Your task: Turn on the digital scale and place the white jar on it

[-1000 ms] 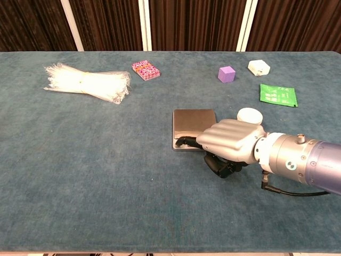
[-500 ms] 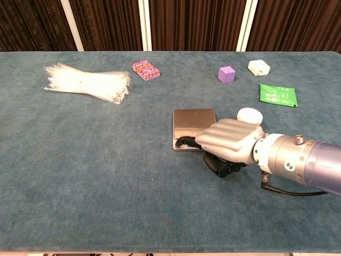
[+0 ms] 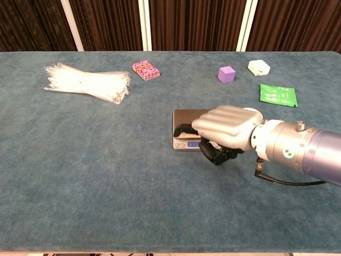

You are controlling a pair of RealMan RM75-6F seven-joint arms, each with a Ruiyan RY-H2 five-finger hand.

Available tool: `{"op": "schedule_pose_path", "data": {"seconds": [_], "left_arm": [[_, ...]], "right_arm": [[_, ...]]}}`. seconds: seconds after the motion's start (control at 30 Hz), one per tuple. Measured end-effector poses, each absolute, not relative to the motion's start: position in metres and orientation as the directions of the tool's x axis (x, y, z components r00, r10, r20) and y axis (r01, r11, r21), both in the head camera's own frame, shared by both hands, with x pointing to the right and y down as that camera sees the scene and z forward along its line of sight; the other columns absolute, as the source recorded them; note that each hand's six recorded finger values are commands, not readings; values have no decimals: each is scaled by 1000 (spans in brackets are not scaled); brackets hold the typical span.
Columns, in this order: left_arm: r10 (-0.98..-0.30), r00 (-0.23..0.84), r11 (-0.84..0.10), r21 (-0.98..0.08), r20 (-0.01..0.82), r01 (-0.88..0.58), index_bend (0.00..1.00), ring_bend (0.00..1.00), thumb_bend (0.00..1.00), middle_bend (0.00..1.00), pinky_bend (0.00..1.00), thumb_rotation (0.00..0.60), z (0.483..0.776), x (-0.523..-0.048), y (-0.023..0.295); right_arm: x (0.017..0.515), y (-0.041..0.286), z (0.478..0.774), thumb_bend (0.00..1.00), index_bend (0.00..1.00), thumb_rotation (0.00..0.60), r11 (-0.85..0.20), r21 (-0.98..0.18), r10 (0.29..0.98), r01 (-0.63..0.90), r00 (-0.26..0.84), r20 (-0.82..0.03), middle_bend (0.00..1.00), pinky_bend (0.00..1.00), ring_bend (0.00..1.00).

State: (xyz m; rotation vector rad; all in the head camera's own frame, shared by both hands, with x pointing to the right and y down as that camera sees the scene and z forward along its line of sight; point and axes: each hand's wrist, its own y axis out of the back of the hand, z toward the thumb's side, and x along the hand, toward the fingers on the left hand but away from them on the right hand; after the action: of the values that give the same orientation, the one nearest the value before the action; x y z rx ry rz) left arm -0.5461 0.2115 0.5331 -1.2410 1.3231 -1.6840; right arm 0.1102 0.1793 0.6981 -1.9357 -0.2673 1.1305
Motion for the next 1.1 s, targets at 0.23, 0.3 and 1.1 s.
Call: {"op": "schedule_pose_path", "data": {"seconds": [0.23, 0.3, 1.1], "left_arm": [[-900, -334, -277, -959, 280, -59, 0, 0, 117, 0, 0, 600, 533, -545, 212], [-900, -333, -277, -959, 281, -59, 0, 0, 117, 0, 0, 600, 533, -545, 212], [-901, -334, -278, -959, 279, -51, 0, 0, 117, 0, 0, 600, 534, -543, 212]], "right_arm": [[104, 158, 676, 829, 114, 600, -594, -792, 599, -144, 578, -554, 302, 633, 446], [103, 150, 670, 732, 103, 600, -602, -791, 612, -109, 573, -544, 191, 668, 326], [173, 106, 692, 422, 47, 600, -714, -692, 606, -100, 405, -684, 5, 0, 47]]}}
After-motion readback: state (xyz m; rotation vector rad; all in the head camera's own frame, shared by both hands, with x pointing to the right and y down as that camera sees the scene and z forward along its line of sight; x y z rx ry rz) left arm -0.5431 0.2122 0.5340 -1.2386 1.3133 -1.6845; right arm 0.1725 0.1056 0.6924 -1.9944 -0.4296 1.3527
